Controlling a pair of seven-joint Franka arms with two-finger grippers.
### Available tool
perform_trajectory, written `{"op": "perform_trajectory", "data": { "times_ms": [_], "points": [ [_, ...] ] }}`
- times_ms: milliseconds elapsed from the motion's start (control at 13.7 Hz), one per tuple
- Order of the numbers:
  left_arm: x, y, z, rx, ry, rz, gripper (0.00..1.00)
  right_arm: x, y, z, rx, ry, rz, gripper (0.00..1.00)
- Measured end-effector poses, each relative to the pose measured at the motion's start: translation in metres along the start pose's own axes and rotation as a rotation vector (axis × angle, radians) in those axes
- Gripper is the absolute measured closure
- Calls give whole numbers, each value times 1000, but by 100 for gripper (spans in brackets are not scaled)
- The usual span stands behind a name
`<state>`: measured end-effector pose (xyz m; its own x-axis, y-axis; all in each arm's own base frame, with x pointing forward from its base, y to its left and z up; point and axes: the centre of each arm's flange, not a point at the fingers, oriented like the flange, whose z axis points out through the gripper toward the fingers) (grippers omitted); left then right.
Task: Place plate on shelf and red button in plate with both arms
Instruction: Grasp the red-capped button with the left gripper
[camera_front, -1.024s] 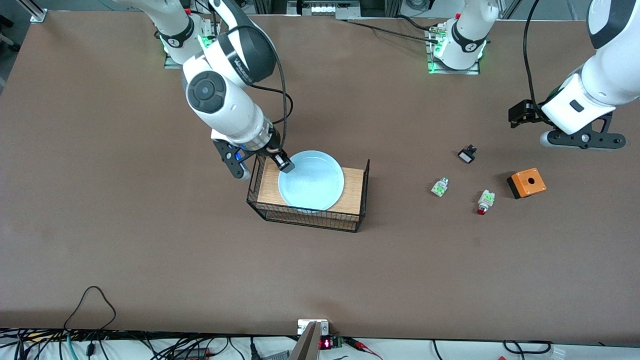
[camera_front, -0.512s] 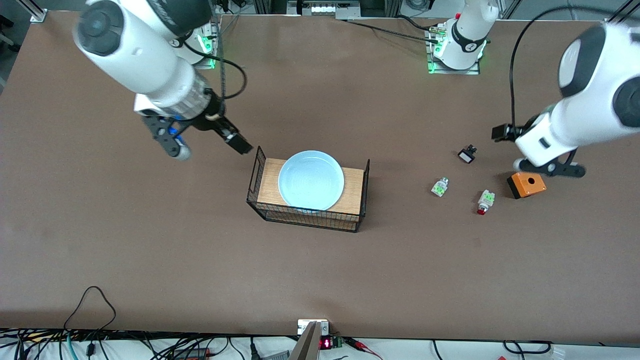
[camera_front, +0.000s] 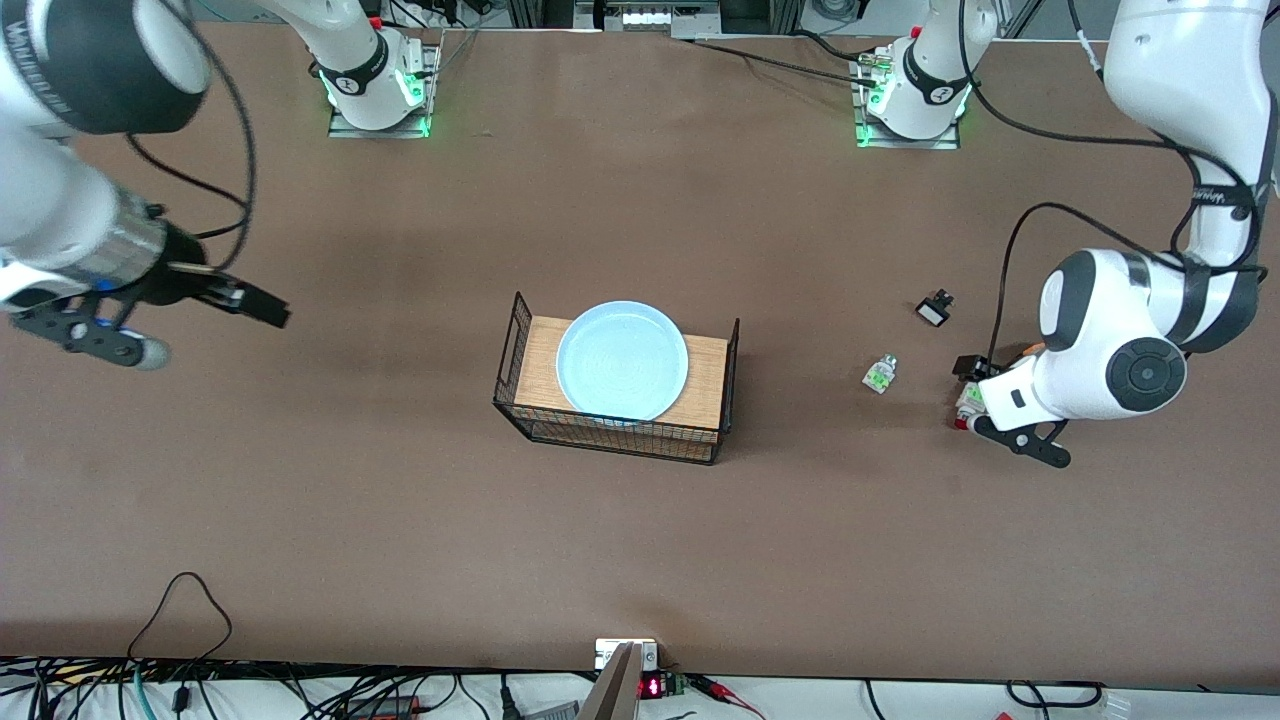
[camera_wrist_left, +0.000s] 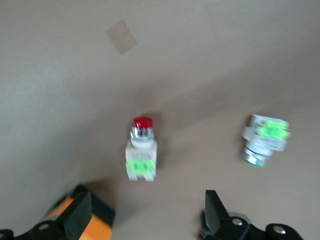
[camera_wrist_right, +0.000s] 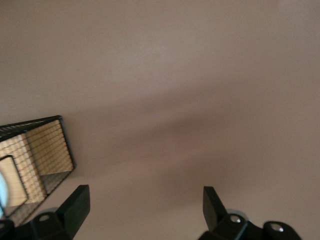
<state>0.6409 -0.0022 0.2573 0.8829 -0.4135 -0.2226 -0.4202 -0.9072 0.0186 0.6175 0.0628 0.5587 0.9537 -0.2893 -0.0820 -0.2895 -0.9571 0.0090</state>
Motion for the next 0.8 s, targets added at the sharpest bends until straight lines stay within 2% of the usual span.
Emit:
{"op": "perform_trajectory", "data": {
  "times_ms": [220, 366, 585, 659, 805],
  "points": [
    [-6, 5, 49, 14, 62, 32, 0, 17, 56, -6, 10, 1, 21, 0],
    [-11, 9, 67, 22, 73, 58, 0, 18, 74, -13, 9, 9, -4, 0],
    [-13, -2, 78, 43, 81, 85, 0, 8, 68, -22, -64, 23, -62, 0],
    [-14, -3, 83, 41, 75, 87, 7, 5, 65, -21, -77, 11, -69, 0],
    [-13, -2, 88, 38, 70, 89, 32, 5, 70, -15, -81, 2, -63, 0]
  ]
}}
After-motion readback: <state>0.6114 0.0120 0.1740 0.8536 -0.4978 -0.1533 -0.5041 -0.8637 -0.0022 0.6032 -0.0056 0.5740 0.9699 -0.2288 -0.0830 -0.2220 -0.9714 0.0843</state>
